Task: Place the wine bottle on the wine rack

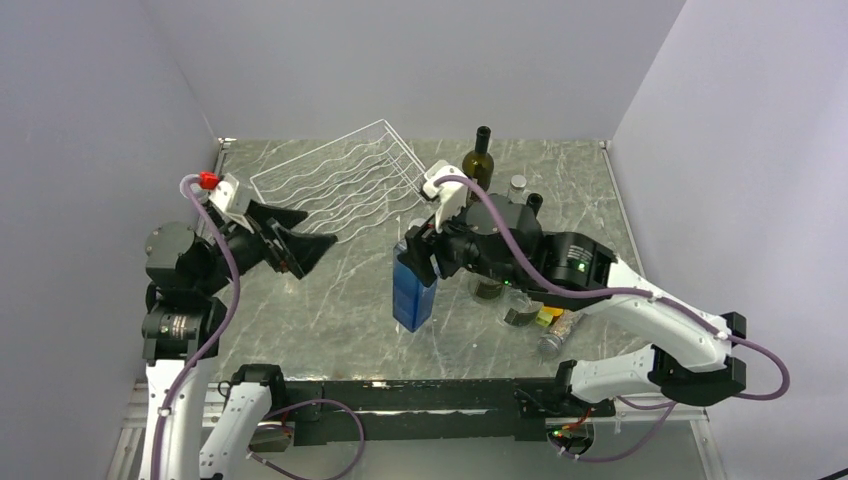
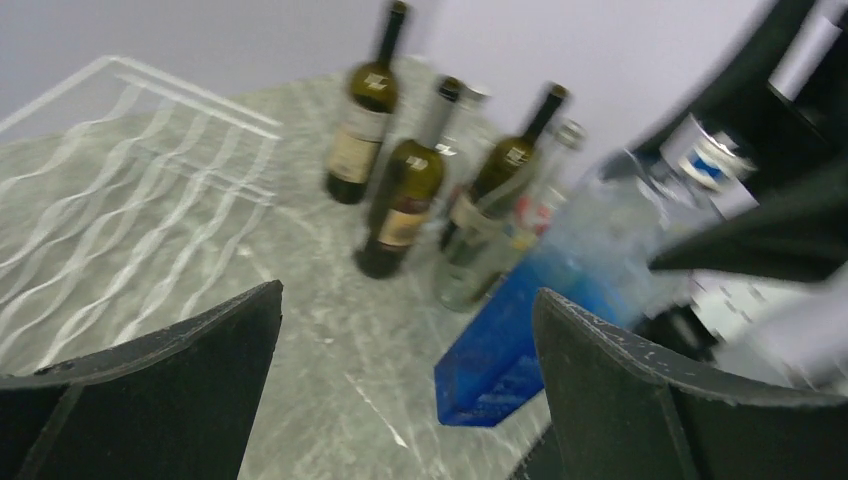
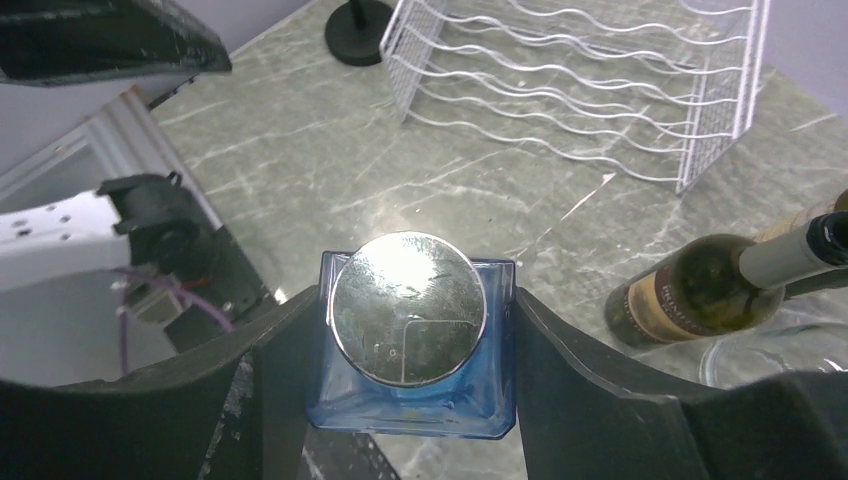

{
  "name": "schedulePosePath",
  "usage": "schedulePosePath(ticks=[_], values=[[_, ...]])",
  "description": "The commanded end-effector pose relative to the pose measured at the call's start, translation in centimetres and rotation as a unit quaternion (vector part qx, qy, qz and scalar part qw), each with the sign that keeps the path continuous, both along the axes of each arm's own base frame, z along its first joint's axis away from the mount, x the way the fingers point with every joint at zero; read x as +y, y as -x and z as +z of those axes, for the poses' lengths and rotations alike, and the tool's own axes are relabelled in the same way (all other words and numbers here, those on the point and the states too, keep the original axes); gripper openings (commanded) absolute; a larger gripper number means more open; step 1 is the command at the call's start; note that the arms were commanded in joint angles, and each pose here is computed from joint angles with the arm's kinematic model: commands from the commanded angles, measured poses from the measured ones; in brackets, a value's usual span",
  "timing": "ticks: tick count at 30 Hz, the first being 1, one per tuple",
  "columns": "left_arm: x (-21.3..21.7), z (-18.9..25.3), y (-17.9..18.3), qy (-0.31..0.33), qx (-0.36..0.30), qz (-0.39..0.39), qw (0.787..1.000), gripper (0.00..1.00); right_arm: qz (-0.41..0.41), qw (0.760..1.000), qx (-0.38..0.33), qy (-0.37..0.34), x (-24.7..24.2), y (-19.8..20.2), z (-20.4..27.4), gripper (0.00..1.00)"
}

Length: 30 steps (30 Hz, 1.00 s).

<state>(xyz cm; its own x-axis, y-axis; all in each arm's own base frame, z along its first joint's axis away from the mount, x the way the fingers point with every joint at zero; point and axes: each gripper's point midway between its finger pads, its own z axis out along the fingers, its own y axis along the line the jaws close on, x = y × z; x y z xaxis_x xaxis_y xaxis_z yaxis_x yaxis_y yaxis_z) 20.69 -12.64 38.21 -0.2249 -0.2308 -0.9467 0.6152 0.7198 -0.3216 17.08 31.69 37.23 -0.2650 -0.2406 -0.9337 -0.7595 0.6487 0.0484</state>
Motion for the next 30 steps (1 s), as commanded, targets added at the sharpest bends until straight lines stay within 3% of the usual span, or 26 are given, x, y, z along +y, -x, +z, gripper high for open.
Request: schedulePosePath(ticks=[1, 8, 14, 23, 30], values=[[-4.4, 2.4, 5.7, 0.016, -0.108, -0.224, 0.968, 0.99, 0.063, 0.991, -0.025, -0.115, -1.8, 2.6, 8.5, 0.00], [-6.5, 0.4, 7.5, 0.047, -0.110, -0.314, 0.942, 0.99, 0.129, 0.982, -0.016, -0.138, -2.1, 5.3, 10.8, 0.00], [-11.3, -1.1, 8.8, 0.037, -0.089, -0.393, 0.914, 0.99, 0.150, 0.977, -0.022, -0.152, -1.6, 5.8, 12.1, 0.00], [-15.3, -3.3, 7.3, 0.028, -0.051, -0.403, 0.913, 0.99, 0.201, 0.960, -0.025, -0.192, -1.3, 7.8, 14.5, 0.00], [-16.7, -5.4, 8.9, 0.015, -0.058, -0.446, 0.893, 0.99, 0.196, 0.951, -0.053, -0.233, -2.3, 8.0, 17.0, 0.00]])
